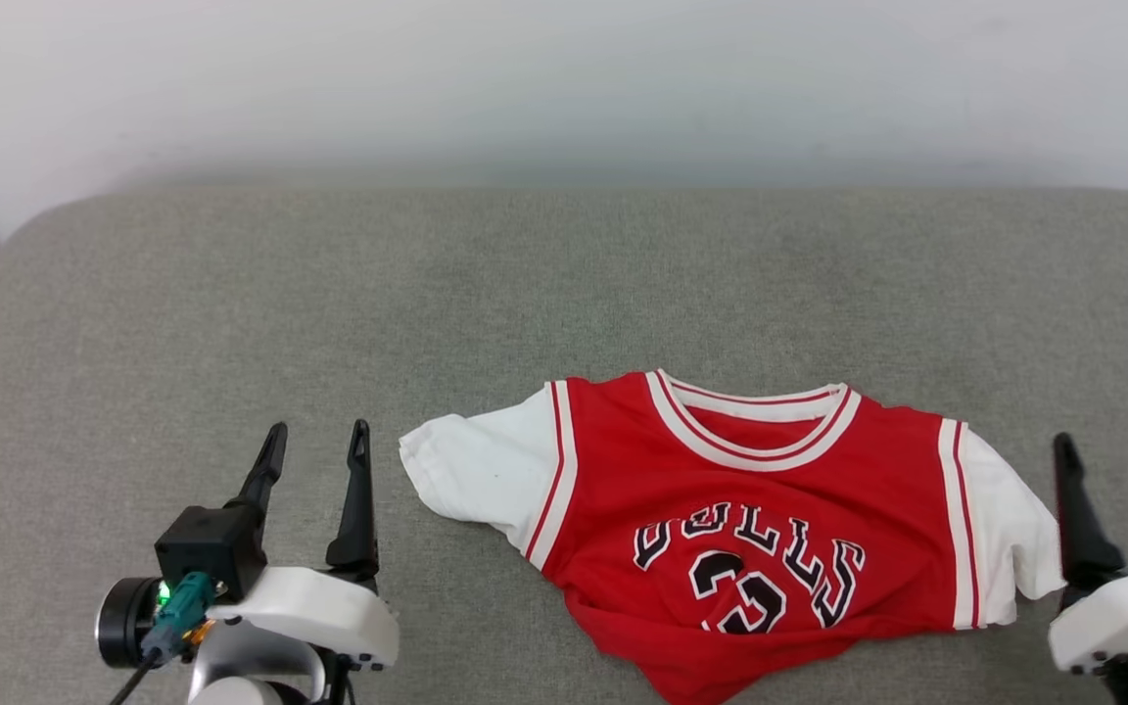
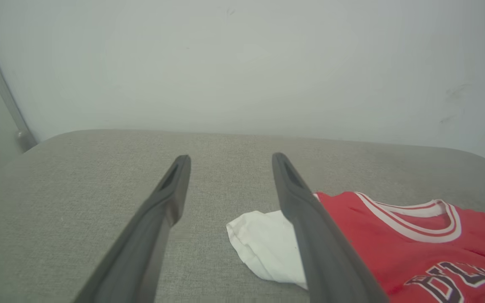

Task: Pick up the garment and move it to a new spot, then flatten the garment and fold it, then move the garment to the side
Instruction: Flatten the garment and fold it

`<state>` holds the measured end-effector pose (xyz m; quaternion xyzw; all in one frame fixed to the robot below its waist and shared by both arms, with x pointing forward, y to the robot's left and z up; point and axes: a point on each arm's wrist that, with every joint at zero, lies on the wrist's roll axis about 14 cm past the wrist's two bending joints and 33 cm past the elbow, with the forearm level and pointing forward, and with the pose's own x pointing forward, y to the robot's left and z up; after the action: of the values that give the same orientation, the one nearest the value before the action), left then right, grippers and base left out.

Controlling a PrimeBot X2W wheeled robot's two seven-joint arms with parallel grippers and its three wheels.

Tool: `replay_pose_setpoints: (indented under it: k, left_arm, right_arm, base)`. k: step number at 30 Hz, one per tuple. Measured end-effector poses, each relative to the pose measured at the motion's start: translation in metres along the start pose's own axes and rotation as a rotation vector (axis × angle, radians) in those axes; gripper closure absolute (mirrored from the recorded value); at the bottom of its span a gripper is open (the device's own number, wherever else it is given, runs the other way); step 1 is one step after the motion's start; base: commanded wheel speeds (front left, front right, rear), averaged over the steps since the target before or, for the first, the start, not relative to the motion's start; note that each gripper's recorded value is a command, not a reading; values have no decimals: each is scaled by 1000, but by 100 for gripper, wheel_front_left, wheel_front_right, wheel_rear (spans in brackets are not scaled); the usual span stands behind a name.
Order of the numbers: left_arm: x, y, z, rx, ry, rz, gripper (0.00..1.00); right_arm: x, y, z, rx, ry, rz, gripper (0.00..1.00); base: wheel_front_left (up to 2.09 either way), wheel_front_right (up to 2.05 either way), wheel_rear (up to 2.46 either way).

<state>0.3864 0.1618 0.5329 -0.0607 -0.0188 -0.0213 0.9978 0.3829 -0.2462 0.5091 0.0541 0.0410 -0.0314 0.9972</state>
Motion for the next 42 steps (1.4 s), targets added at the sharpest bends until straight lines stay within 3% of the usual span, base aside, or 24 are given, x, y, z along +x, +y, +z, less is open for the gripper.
replay_pose_setpoints:
  k: [8, 13, 23, 30, 32, 38, 42]
  left_arm:
    - [12, 5, -4, 8, 125, -43, 0]
    - [39, 3, -29, 28, 326, -115, 0]
    - [52, -4, -135, 64, 873, -244, 0]
    - [49, -11, -170, 66, 1079, -294, 0]
    - [49, -13, -172, 64, 1084, -299, 97]
    - [60, -20, -158, 60, 930, -269, 100]
    - [70, -15, -131, 53, 773, -215, 100]
  right_arm:
    - [-18, 39, 27, 10, -92, 87, 0]
    - [-14, 47, 33, 11, -112, 106, 0]
    - [10, 39, 13, 15, -65, 76, 0]
    - [13, 22, -3, 20, -28, 23, 0]
    - [12, 19, -6, 20, -22, 16, 0]
    - [11, 9, -1, 29, -22, 1, 0]
    - [7, -16, -13, 60, 67, -48, 0]
  base:
    - [0, 0, 0]
    - [0, 0, 0]
    - [0, 0, 0]
    - [0, 0, 0]
    - [0, 0, 0]
    - [0, 0, 0]
    - [0, 0, 0]
